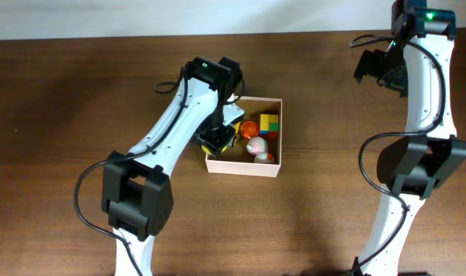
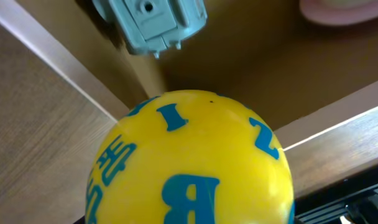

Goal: Pack container
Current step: 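Lift the yellow ball and carry it right over the box, then lower the ball into the box's lower left and open the left gripper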

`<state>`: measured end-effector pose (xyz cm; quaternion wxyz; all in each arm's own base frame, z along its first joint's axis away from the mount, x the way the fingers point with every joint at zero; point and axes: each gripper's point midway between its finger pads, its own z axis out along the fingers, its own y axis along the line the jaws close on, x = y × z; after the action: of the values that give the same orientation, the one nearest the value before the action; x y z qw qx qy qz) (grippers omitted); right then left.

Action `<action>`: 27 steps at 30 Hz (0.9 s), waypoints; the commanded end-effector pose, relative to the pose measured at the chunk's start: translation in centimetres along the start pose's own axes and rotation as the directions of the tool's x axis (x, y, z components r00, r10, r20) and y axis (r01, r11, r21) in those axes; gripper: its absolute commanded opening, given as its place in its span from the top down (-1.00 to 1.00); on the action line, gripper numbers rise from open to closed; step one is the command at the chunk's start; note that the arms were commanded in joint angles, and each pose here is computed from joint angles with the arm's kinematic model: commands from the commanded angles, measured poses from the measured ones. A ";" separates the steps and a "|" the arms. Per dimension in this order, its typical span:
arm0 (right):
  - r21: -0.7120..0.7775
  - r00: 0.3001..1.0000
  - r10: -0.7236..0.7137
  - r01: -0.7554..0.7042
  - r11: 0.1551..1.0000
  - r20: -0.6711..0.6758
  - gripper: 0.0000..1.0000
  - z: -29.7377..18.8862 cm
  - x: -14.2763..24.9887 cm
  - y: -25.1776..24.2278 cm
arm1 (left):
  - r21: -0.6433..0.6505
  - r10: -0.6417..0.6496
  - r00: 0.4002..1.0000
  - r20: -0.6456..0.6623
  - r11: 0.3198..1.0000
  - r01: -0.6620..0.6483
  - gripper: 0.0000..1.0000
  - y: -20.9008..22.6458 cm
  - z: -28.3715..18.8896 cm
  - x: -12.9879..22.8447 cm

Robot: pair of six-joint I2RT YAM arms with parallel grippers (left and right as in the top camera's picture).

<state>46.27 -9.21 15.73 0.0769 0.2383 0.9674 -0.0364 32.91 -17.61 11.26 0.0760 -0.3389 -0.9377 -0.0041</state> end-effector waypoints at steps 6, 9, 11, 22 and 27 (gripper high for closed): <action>-0.017 0.999 0.007 -0.007 1.000 0.044 -0.98 -1.8 -0.3 0.1 | 0.024 0.010 1.000 -0.002 1.000 -0.010 0.30 -1.1 0.1 0.1; -0.017 0.999 0.007 -0.007 1.000 0.044 -0.98 -1.8 -0.3 0.1 | 0.024 0.034 0.999 -0.002 0.999 -0.034 0.31 -2.0 0.1 0.0; -0.017 0.999 0.007 -0.007 1.000 0.044 -0.97 -1.8 -0.3 0.1 | 0.021 0.050 0.999 -0.002 0.999 -0.050 0.31 -2.6 0.1 -0.1; -0.017 0.999 0.007 -0.007 1.000 0.044 -0.98 -1.8 -0.3 0.1 | -0.006 0.089 0.996 -0.009 0.996 -0.089 0.14 -3.7 0.2 -0.2; -0.017 0.999 0.007 -0.007 1.000 0.044 -0.98 -1.8 -0.3 0.1 | -0.010 0.090 0.996 0.004 0.996 -0.090 -0.95 -3.7 0.2 -0.6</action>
<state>46.27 -9.21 15.73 0.0769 0.2382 0.9675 -0.0365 30.92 -20.78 11.04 0.0779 -0.3810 -0.9213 -0.0054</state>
